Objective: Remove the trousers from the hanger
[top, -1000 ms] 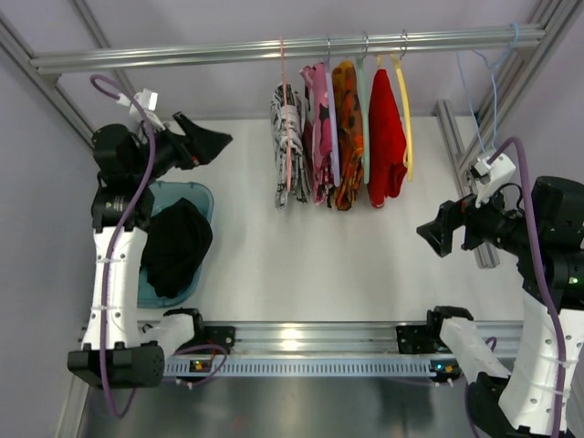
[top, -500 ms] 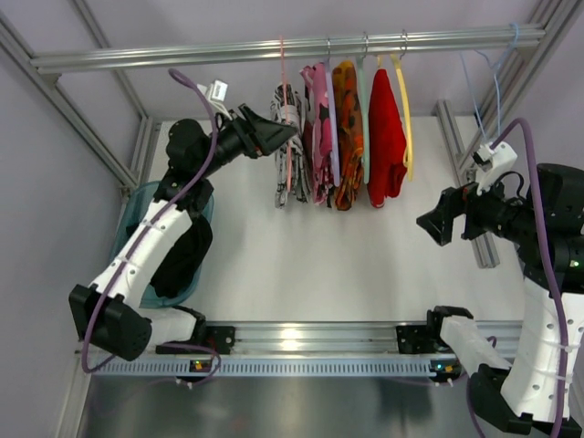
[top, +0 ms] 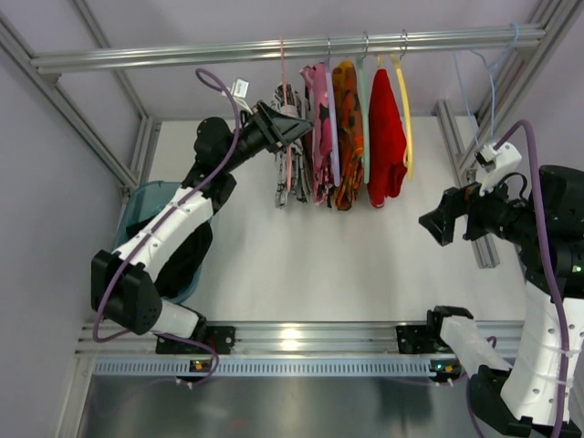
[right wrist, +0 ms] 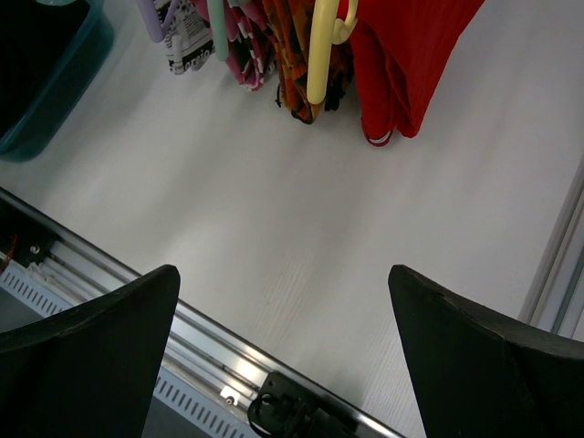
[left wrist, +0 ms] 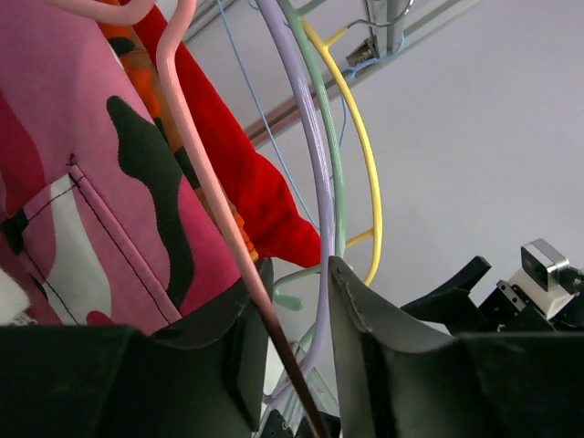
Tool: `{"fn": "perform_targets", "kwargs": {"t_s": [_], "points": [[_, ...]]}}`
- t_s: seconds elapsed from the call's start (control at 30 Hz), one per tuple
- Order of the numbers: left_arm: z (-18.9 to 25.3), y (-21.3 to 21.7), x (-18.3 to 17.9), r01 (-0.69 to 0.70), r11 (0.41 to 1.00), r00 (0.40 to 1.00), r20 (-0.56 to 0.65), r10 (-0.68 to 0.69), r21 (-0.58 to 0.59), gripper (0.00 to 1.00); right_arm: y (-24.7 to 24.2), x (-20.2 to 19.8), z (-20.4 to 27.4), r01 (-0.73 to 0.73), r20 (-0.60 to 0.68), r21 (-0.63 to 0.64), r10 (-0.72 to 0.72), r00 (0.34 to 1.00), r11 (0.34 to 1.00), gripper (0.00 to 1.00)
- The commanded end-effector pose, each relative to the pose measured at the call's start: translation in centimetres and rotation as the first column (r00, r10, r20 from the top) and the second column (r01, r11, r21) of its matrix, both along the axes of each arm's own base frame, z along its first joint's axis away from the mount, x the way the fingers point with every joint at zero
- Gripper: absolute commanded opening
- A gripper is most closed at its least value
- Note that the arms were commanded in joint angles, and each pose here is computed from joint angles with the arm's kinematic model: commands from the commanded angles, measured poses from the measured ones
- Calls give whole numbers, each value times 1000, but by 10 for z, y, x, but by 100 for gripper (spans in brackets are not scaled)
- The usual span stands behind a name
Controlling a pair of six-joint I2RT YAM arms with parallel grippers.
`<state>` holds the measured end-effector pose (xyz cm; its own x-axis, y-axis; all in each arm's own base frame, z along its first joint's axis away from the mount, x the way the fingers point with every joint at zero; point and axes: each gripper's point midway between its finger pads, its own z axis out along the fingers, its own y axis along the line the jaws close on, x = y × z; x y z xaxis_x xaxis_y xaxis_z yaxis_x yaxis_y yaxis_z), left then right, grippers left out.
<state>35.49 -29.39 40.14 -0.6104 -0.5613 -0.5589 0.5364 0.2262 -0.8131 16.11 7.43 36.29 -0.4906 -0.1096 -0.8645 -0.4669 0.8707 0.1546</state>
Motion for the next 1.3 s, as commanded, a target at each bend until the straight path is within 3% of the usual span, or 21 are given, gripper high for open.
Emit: {"fn": "perform_targets", "kwargs": {"t_s": [0.0,0.07,0.2,0.47,0.6,0.73,0.93,1.27], "points": [[61,3,-18,52,989,990,140,-33,-135,34,-2,2,10,0,53,-21,1,999,1000,100],[70,4,-22,55,988,986,163,-32,-142,19,-1,2,12,-8,51,-19,9,999,1000,99],[93,7,-26,56,987,972,232,-20,-150,0,5,4,15,-38,53,7,38,998,999,99],[155,16,-53,70,989,889,459,-3,-130,0,26,5,25,-153,65,93,148,987,984,99],[168,23,-69,77,988,870,494,0,-137,0,34,9,34,-191,91,140,179,980,972,100],[158,27,-84,86,989,874,486,-15,-124,0,41,19,55,-194,140,214,166,976,957,99],[109,39,-107,58,996,893,449,-20,-69,0,46,50,92,-146,230,376,61,971,915,99],[70,64,-127,8,999,928,374,8,-41,0,92,107,146,-238,346,426,85,934,873,99]]}}
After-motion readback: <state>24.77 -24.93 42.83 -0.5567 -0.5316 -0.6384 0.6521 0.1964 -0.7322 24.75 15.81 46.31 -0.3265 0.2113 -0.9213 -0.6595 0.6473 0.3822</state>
